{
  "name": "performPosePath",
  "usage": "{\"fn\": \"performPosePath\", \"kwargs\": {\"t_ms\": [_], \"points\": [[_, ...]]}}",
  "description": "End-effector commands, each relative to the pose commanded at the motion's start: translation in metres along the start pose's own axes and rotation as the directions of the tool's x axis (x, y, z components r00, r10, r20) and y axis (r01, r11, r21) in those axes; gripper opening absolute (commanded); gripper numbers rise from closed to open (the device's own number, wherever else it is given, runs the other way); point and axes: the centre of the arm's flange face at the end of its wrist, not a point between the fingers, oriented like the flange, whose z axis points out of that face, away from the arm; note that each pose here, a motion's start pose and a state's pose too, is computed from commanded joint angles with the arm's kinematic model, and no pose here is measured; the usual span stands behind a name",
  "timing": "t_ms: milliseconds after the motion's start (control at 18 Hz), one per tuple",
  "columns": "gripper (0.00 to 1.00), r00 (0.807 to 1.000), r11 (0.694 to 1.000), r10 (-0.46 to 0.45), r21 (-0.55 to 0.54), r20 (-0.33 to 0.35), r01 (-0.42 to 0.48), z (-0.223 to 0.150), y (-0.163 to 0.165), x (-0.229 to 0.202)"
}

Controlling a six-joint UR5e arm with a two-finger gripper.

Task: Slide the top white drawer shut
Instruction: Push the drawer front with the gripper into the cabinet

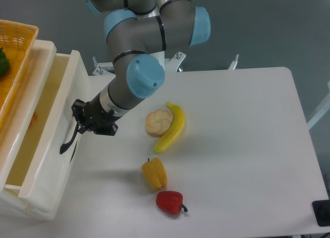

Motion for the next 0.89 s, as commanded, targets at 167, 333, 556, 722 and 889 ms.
{"fn": "performPosePath", "kwargs": {"t_ms": [167,333,556,722,889], "points": [[0.00,1.000,1.000,0.001,-0.005,-0.002,-0.001,0.003,-0.001,0.003],[0.00,1.000,1.000,0.008,-0.010,-0.005,-0.008,0.007,-0.002,0.007],[0.00,1.000,1.000,0.013,-0.021,-0.010,-0.013,0.014,-0.003,0.013],[0.00,1.000,0.999,0.015,-0.030,-0.014,-0.016,0.020,-0.004,0.020],[0.00,1.000,0.999,0.024,-0.036,-0.016,-0.024,0.024,-0.005,0.025]]}}
